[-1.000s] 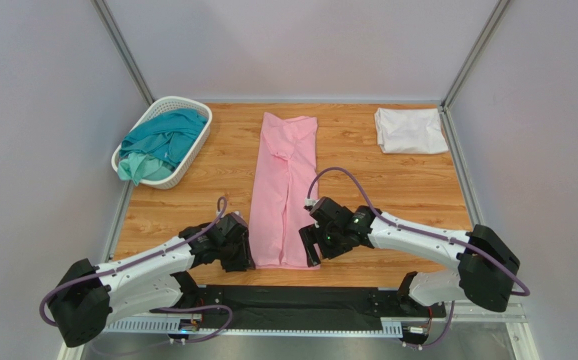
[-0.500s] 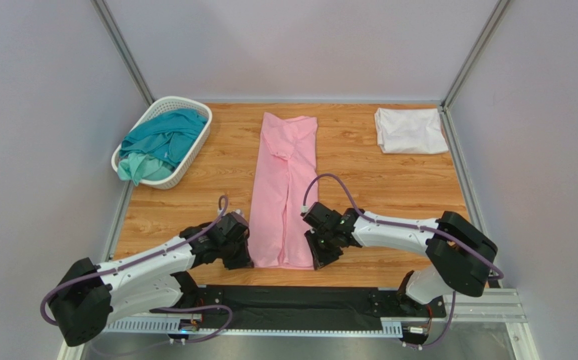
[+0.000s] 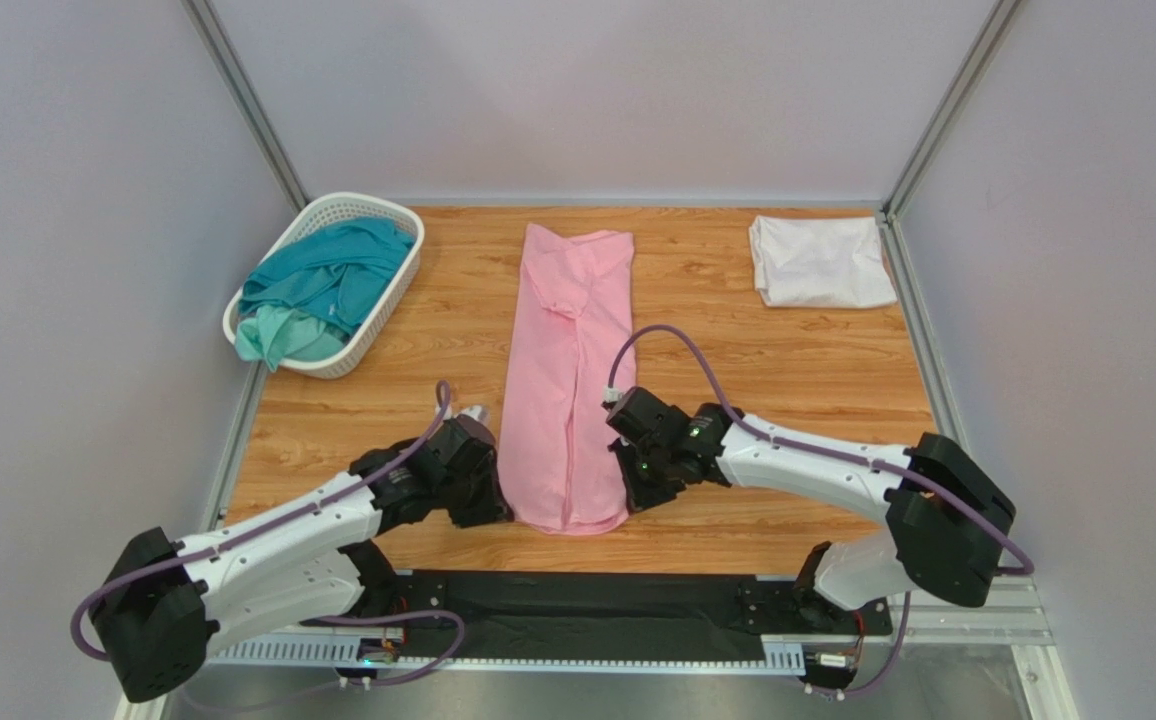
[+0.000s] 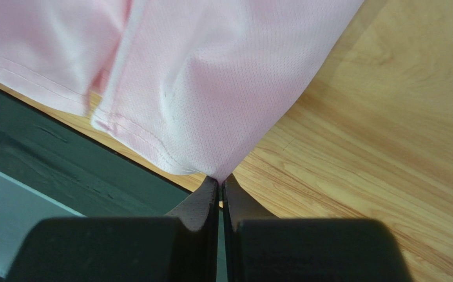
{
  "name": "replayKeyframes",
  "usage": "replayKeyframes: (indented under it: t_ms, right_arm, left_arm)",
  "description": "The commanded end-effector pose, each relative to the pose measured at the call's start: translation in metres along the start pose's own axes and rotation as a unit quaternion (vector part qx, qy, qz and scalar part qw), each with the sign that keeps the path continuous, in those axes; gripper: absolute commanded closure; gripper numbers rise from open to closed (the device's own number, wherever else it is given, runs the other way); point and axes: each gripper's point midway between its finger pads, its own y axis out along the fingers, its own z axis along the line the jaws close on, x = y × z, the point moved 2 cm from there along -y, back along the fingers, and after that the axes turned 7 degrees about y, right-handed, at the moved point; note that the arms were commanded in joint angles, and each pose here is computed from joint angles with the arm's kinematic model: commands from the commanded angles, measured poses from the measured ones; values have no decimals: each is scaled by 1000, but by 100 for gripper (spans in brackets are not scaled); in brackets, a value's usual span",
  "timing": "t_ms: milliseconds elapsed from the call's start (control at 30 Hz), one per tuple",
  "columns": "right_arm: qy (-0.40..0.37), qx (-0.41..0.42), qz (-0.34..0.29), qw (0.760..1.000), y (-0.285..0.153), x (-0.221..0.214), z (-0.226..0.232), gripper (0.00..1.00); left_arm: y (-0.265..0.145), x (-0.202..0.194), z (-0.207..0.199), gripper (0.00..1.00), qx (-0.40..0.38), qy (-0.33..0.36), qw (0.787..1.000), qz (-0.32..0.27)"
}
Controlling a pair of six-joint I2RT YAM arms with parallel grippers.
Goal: Fold and stack the t-shirts
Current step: Fold the tshirt
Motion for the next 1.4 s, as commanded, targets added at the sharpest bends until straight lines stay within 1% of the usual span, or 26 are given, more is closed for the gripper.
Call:
replayKeyframes:
  t_ms: [0, 67, 100, 167, 233, 267, 300, 333, 400, 433, 467, 500, 567, 600, 633, 667, 700, 800, 900, 933, 1000, 1033, 1100, 1167, 1300, 1367]
  right_arm:
    - [-5, 8, -78, 997, -27, 45, 10, 100]
    - [-10, 9, -89, 996, -33, 57, 10, 100]
    - [-6, 14, -105, 994, -41, 72, 13, 100]
    - [-14, -1, -128, 992, -46, 91, 8, 100]
    - [-9, 2, -155, 988, -58, 116, 9, 100]
    - [-11, 2, -158, 987, -59, 124, 9, 100]
    - [0, -4, -165, 986, -61, 135, 2, 100]
    - [1, 5, -179, 984, -69, 148, 6, 100]
    - [13, -1, -184, 983, -67, 165, -3, 100]
    - [12, -2, -190, 982, -69, 173, -5, 100]
    - [8, 12, -189, 982, -69, 183, 1, 100]
    - [16, 11, -196, 980, -72, 193, -4, 100]
    - [19, 18, -201, 979, -71, 211, -3, 100]
    - [25, 17, -204, 979, -71, 220, -8, 100]
    - [26, 18, -202, 979, -69, 224, -9, 100]
    - [29, 17, -196, 980, -63, 229, -12, 100]
    - [32, 17, -204, 978, -66, 239, -15, 100]
    - [41, 15, -207, 977, -63, 256, -24, 100]
    - [39, 14, -201, 979, -53, 269, -33, 100]
    - [32, 16, -206, 978, -54, 276, -32, 100]
    - [32, 12, -203, 979, -45, 285, -40, 100]
    - [29, 10, -203, 979, -41, 292, -41, 100]
    - [36, 9, -204, 978, -38, 300, -47, 100]
    - [36, 11, -203, 978, -33, 309, -51, 100]
    - [41, 23, -200, 979, -22, 326, -60, 100]
    - [44, 25, -189, 981, -10, 329, -65, 99]
  left_arm:
    - [-17, 33, -29, 100, -29, 21, 998, -48]
    - [-20, 51, -28, 100, -14, 27, 997, -71]
    - [-26, 63, -36, 100, -19, 27, 996, -83]
    - [-26, 79, -33, 100, -3, 27, 995, -92]
    - [-31, 99, -42, 100, -5, 32, 994, -108]
    - [-33, 110, -40, 100, -1, 38, 992, -117]
    - [-40, 124, -48, 100, -7, 44, 990, -131]
    - [-36, 131, -48, 100, -1, 45, 991, -128]
    - [-42, 156, -52, 100, -3, 47, 988, -144]
    - [-36, 164, -52, 100, 1, 45, 989, -138]
    - [-35, 174, -48, 100, 9, 48, 988, -145]
    - [-40, 189, -54, 100, 4, 48, 986, -159]
    - [-32, 204, -53, 100, 9, 51, 987, -151]
    - [-36, 218, -59, 100, 3, 52, 985, -163]
    - [-28, 223, -57, 100, 7, 52, 987, -153]
    - [-26, 230, -55, 100, 9, 50, 987, -154]
    - [-29, 241, -60, 100, 6, 60, 985, -164]
    - [-13, 260, -54, 100, 16, 59, 986, -155]
    - [-10, 280, -51, 100, 9, 52, 986, -159]
    - [-2, 283, -49, 100, 8, 53, 987, -151]
    - [-2, 299, -49, 100, -3, 56, 985, -163]
    - [6, 302, -48, 100, -11, 65, 986, -153]
    - [8, 314, -51, 100, -18, 72, 984, -160]
    - [21, 319, -49, 100, -21, 81, 986, -146]
    - [34, 336, -45, 100, -22, 85, 986, -143]
    - [46, 340, -37, 100, -19, 78, 988, -133]
